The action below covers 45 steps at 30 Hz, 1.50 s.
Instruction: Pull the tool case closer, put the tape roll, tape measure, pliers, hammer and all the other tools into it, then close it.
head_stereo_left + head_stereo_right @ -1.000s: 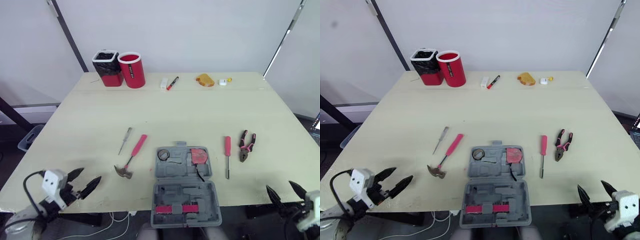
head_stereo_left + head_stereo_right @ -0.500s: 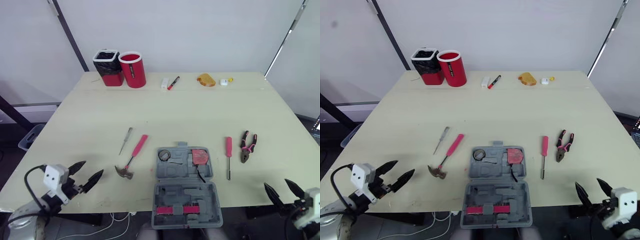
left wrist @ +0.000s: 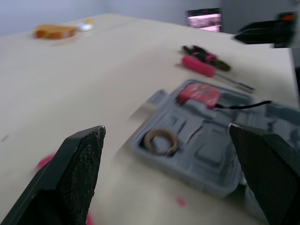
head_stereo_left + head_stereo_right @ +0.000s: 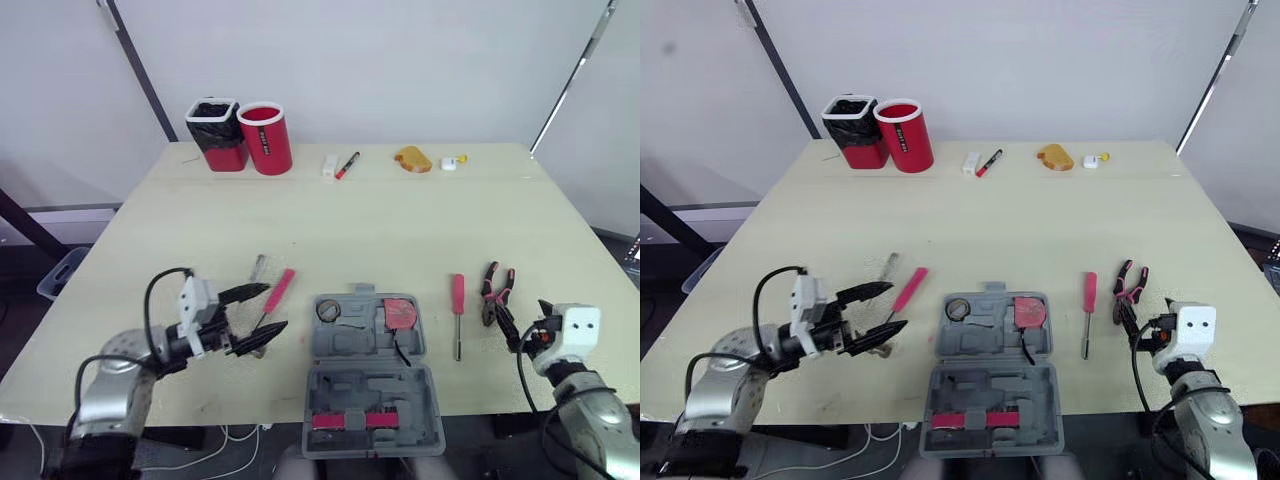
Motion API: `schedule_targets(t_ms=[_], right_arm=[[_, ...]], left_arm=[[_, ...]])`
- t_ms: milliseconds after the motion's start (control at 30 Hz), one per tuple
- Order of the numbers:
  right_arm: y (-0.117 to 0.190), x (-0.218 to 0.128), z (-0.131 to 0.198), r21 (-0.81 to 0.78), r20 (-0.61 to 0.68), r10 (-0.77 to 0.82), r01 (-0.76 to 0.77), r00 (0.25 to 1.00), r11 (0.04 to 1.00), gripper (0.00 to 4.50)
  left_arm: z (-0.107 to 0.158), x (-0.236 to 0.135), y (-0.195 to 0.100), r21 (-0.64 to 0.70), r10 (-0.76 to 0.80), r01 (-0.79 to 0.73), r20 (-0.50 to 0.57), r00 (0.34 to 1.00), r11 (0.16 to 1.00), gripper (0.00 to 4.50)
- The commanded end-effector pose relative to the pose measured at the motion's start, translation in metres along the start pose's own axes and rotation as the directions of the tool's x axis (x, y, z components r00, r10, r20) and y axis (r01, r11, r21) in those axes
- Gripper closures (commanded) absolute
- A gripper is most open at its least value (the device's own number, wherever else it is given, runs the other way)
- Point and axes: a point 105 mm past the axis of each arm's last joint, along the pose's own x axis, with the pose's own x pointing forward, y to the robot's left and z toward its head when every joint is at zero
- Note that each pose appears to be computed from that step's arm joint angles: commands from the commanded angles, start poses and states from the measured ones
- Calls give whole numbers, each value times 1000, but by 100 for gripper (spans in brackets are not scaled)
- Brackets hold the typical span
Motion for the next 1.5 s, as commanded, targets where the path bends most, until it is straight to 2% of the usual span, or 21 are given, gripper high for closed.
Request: schedule_targets(t_ms=[33, 333, 500, 633, 733, 867, 1100, 1200, 1233, 1267, 1300, 1400, 1467, 1500], right_arm=[[2, 11, 0, -22, 5, -48, 48, 999, 999, 2], [22, 31, -19, 25, -40, -99, 100, 994, 995, 2], [16, 40, -31, 60, -84, -204, 209, 975, 976, 2], [12, 42, -43, 144, -139, -254, 274, 957, 951, 2], [13, 41, -49, 132, -162, -258, 280, 952, 951, 2], [16, 43, -51, 94, -162, -243, 260, 956, 961, 2], [17, 46, -52, 66, -166, -226, 239, 960, 969, 2], [18, 46, -53, 67, -169, -215, 229, 962, 971, 69], [18, 47, -52, 65, -168, -215, 228, 962, 971, 122], [18, 47, -52, 64, -168, -216, 229, 962, 971, 152], [17, 47, -52, 62, -167, -216, 229, 962, 971, 213], [17, 48, -52, 44, -169, -209, 220, 963, 975, 319], [18, 48, -53, 31, -169, -202, 210, 965, 977, 351], [19, 48, -54, 27, -169, -196, 204, 966, 979, 351]], left_arm=[[16, 14, -6, 69, -122, 123, -8, 992, 990, 0], [46, 40, -11, 149, -326, 326, -20, 945, 934, 0], [60, 46, -16, 150, -389, 386, -10, 921, 910, 0], [66, 49, -19, 163, -410, 404, 0, 912, 900, 0], [68, 49, -19, 173, -417, 411, -6, 909, 895, 0], [74, 51, -18, 157, -410, 399, 39, 911, 903, 0], [70, 50, -17, 158, -404, 395, 25, 915, 905, 0], [68, 49, -18, 159, -402, 394, 19, 915, 905, 0], [68, 49, -18, 159, -402, 394, 20, 916, 905, 0], [68, 49, -18, 159, -401, 393, 22, 916, 906, 0], [68, 49, -18, 159, -400, 392, 22, 916, 906, 0], [68, 50, -18, 160, -396, 387, 30, 918, 908, 0], [67, 49, -18, 159, -396, 386, 31, 918, 909, 0], [67, 49, -19, 157, -397, 387, 32, 917, 908, 0]])
